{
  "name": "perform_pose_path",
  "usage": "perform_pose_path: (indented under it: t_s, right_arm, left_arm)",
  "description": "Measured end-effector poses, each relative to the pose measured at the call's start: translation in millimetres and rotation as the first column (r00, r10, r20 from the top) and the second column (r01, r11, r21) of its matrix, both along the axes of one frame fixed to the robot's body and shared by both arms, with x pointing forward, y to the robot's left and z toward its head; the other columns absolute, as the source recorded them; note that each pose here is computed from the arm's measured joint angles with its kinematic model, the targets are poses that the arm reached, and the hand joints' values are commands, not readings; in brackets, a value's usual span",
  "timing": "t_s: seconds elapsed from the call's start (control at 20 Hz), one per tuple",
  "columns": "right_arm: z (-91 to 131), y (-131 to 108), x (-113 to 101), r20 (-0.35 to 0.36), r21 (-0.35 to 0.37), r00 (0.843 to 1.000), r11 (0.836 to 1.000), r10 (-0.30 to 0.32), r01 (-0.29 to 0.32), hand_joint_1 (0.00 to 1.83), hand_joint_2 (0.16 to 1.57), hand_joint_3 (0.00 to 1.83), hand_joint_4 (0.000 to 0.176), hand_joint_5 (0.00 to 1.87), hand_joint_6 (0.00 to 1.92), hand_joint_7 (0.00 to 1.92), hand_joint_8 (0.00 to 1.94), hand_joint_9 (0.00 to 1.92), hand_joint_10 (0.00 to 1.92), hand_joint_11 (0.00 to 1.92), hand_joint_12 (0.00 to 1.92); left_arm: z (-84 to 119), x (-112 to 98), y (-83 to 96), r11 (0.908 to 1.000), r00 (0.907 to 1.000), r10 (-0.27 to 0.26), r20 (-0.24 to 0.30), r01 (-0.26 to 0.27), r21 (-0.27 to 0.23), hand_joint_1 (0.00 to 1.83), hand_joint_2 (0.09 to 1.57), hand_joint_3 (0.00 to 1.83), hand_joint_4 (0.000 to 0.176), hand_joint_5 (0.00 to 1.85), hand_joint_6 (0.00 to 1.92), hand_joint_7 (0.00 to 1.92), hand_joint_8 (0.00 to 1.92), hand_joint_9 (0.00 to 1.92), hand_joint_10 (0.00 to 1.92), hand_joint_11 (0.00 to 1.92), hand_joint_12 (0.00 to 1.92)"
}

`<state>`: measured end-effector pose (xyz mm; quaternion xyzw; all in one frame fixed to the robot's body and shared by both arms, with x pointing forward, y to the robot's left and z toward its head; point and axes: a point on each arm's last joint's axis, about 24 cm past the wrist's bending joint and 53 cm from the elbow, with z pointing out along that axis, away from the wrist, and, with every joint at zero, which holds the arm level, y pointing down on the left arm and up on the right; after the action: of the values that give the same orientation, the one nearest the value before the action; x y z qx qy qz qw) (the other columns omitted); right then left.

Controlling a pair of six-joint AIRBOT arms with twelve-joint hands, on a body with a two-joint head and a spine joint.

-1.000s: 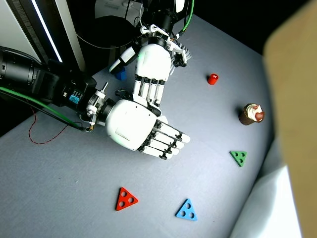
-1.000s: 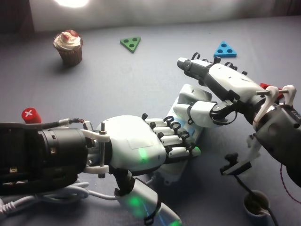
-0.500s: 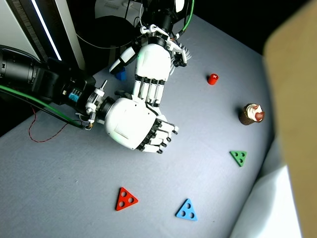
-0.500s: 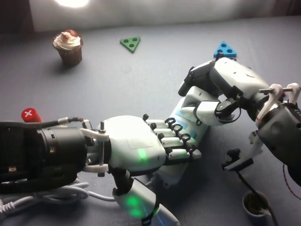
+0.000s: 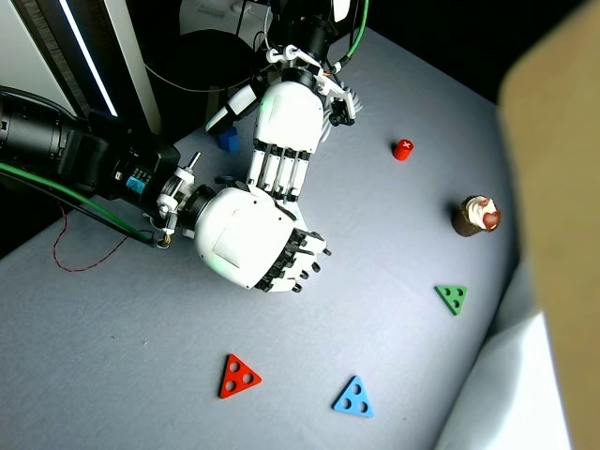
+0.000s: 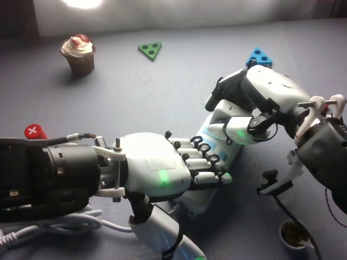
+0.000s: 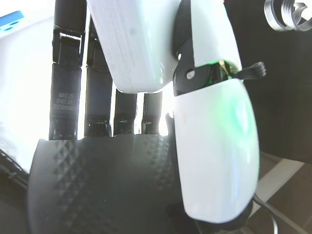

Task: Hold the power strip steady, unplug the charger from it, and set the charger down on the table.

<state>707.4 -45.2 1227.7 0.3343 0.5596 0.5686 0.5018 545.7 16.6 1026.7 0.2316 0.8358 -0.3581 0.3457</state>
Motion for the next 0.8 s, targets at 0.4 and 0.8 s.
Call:
perform_pose_path:
  t_s: [0.4,0.8]
  right_arm:
    - [41,10,-3,0.08,0.014,0.996,0.999,0.046,-0.047,1.39,1.05,0.0,0.0,0.98,0.86,1.15,0.64,1.11,0.93,1.03,0.68]
    - [74,-25,-11,0.114,0.021,0.993,1.0,0.02,-0.023,1.4,1.05,0.0,0.0,1.0,0.84,1.18,0.58,1.12,0.92,1.06,0.64]
  left_arm:
    - [-1,0,1.2,1.0,1.0,0.004,-0.001,-0.004,0.007,0.0,0.93,0.0,0.0,0.01,0.0,0.04,0.0,0.03,0.0,0.03,0.03]
    - [-1,1,0.7,1.0,1.0,0.005,-0.001,-0.005,0.008,0.0,0.93,0.0,0.0,0.01,0.0,0.04,0.0,0.03,0.0,0.03,0.03]
